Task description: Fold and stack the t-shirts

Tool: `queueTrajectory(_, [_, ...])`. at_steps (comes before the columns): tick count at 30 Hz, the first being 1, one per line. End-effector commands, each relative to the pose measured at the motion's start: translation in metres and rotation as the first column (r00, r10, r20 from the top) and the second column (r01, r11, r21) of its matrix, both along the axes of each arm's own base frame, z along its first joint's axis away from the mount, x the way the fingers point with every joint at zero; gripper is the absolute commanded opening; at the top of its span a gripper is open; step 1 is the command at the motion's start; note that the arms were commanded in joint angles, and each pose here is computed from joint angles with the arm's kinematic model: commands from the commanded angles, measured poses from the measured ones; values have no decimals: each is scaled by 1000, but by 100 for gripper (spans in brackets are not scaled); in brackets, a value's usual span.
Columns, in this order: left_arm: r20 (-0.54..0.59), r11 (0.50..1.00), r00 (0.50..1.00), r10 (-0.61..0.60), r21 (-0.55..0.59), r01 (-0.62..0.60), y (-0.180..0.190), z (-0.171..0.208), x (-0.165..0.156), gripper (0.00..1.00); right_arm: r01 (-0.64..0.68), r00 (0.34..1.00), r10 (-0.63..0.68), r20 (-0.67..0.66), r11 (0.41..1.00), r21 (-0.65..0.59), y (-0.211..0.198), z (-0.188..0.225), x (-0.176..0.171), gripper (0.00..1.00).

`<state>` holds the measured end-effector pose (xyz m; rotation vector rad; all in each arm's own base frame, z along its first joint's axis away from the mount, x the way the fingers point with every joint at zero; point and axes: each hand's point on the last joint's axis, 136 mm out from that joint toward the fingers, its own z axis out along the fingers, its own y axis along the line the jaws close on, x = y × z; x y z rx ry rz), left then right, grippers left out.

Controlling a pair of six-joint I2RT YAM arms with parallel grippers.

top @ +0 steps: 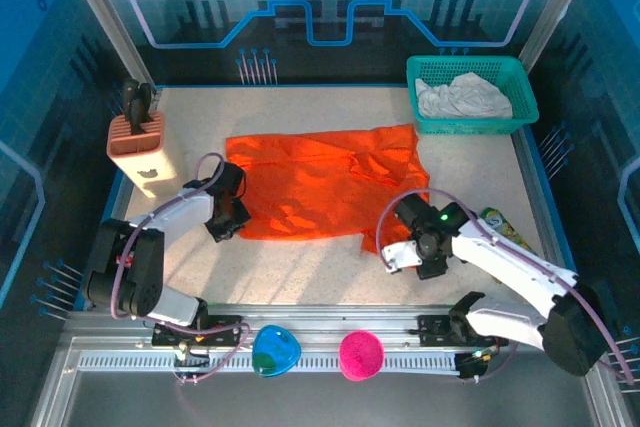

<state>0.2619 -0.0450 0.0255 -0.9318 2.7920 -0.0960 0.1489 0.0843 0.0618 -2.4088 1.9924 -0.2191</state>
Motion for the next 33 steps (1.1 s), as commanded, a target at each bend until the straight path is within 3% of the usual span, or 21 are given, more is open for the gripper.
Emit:
queueTrajectory(1, [42, 999, 999, -33, -18, 34, -2, 8, 3, 0, -40, 999, 40, 3, 999, -19, 7, -17, 3, 54])
queueTrajectory(12, [64, 999, 998, -28, -20, 29, 0, 13, -1, 0, -7, 1000, 7, -4, 1000, -26, 19, -46, 15, 49])
queueTrajectory(19, [61, 999, 998, -25, -20, 26, 3, 14, -3, 0, -13, 999, 7, -52, 993, -118, 13, -64, 15, 33])
queueTrajectory(25, [68, 1000, 998, -14, -16, 15, 9, 19, -7, 0, -7, 1000, 5, -15, 991, -133, 16, -57, 27, 0])
queueTrajectory(33, [82, 1000, 997, -3, -10, 4, 15, 34, -16, 0, -18, 995, 21, 102, 1000, -22, 22, -6, 25, 0])
